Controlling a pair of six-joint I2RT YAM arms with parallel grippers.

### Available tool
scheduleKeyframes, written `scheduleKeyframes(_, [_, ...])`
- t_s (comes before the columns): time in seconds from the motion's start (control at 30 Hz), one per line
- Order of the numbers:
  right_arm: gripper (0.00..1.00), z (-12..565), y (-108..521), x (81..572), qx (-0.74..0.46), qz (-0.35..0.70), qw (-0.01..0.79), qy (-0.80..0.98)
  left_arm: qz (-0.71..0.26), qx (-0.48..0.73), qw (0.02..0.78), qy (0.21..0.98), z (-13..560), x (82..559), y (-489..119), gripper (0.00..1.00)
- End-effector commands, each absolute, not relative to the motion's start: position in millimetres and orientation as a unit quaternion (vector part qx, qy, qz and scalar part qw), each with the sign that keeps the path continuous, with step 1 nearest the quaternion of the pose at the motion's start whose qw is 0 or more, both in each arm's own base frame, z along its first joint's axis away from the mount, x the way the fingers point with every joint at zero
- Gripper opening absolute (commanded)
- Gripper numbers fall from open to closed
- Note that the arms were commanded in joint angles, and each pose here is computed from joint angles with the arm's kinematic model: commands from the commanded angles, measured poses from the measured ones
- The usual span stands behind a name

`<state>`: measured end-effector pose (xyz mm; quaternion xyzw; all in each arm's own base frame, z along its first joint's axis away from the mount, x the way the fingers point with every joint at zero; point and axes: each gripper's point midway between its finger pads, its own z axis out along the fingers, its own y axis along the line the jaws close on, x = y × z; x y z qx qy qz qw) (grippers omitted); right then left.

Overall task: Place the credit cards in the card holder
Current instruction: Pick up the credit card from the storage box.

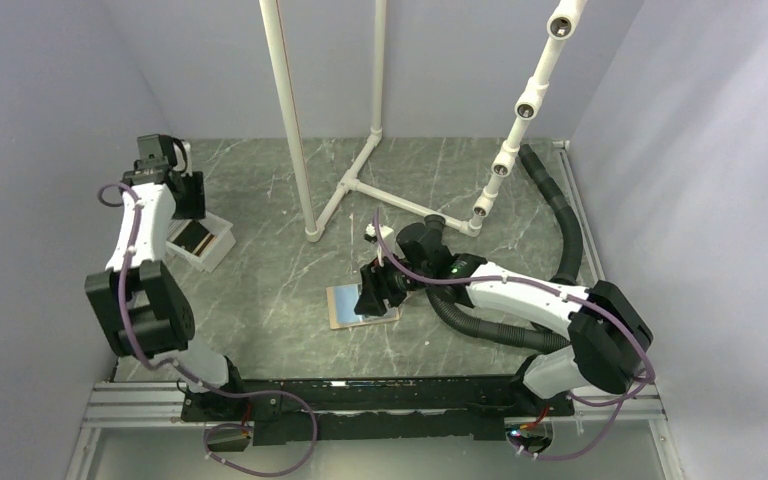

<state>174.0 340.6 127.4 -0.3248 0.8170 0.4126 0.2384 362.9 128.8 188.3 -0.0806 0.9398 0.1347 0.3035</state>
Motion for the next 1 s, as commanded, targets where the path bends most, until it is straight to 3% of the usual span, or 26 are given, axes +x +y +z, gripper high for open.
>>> scheduleKeyframes(0.0, [0.6,147.0,351.1,182.7,-0.326,0.443,0.258,0.794,0.19,-0.04,0.303,0.933,159.0,384.6,153.0,0.68])
scheduleKeyframes(0.33, [0.6,145.1,344.8,177.8,-0.327,0.452,0.252,0.791,0.247,0.031,0.25,0.936,119.6,404.4,180.3,0.73])
scheduleKeyframes(0.97, [0.59,146.5,347.7,172.4,-0.333,0.456,0.252,0.786,0.245,0.06,0.195,0.948,65.5,405.9,185.2,0.66])
